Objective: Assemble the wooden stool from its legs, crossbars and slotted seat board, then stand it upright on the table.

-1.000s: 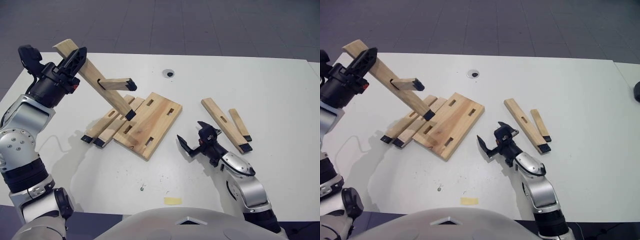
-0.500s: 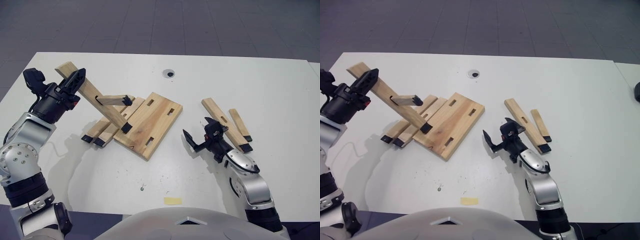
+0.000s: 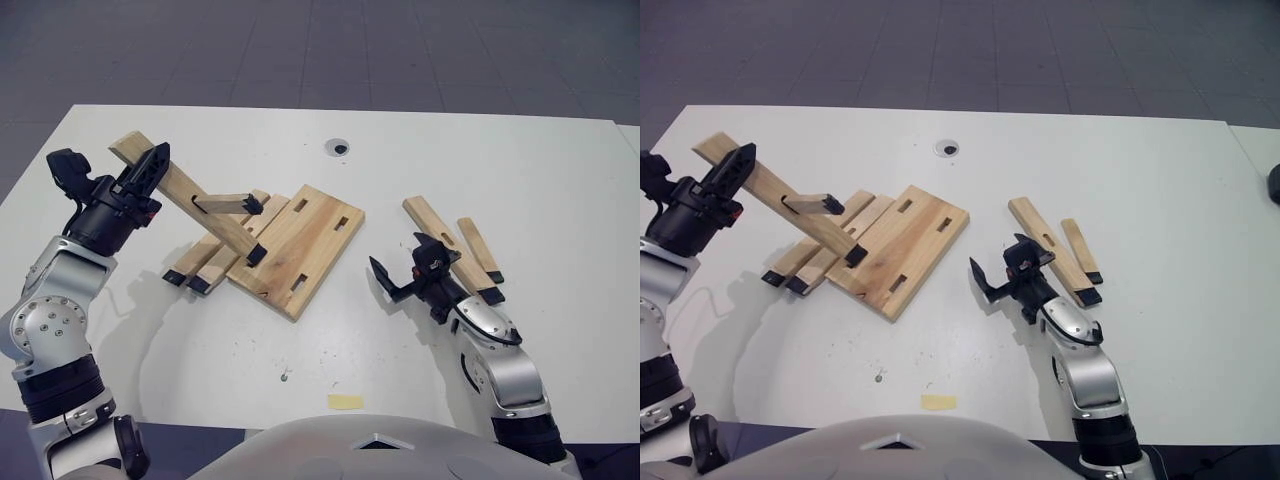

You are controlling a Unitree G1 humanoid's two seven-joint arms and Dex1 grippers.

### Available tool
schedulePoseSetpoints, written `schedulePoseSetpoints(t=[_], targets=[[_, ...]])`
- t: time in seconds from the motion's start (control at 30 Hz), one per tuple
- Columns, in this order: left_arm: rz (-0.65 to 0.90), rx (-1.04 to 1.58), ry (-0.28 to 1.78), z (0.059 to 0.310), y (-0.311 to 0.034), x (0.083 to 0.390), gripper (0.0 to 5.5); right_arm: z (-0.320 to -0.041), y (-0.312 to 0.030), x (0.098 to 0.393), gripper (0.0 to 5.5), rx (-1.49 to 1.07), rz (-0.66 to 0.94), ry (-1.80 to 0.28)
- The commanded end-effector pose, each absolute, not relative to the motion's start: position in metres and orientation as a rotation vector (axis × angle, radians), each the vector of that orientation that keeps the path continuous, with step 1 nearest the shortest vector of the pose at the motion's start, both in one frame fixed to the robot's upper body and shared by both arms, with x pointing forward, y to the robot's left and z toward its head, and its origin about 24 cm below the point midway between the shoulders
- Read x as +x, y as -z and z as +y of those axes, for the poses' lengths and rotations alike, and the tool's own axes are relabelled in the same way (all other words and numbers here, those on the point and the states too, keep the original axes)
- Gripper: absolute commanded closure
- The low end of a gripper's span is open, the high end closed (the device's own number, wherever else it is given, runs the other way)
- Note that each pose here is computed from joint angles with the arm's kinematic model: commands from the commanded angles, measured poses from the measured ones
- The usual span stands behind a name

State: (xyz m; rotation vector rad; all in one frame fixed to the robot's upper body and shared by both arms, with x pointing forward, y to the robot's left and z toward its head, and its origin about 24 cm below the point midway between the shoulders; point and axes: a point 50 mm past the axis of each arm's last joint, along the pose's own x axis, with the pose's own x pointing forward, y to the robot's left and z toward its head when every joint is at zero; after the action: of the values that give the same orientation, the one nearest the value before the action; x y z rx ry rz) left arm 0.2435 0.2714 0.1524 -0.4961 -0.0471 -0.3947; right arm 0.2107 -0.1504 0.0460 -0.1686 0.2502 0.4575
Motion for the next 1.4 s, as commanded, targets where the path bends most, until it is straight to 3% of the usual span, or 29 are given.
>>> schedulePoseSetpoints(t=[0.03,0.47,0.93,1.17,1.4], targets=[[0.030,-0.447,0.342,0.275,-0.143,0.243,4.46,-0.147,-0.048,0.213,0.10,-0.178,0.235,-0.470],[-0.064,-0.617,0.341,0.275,-0.154,0.238,4.46,-0.145,-0.045,0.214,0.10,-0.195,0.231,-0.482],[-0.021,-0.508,0.301,0.283,-0.141,0.243,4.46,-0.144,-0.043,0.211,0.10,-0.197,0.234,-0.502],[-0.129,-0.528,0.320,0.271,-0.149,0.252,4.46,-0.136,-0.042,0.209,0.10,-0.186,0.237,-0.525],[0.056,-0.281,0.441,0.256,-0.125,0.243,4.46,-0.138,-0.045,0.213,0.10,-0.187,0.225,-0.510]])
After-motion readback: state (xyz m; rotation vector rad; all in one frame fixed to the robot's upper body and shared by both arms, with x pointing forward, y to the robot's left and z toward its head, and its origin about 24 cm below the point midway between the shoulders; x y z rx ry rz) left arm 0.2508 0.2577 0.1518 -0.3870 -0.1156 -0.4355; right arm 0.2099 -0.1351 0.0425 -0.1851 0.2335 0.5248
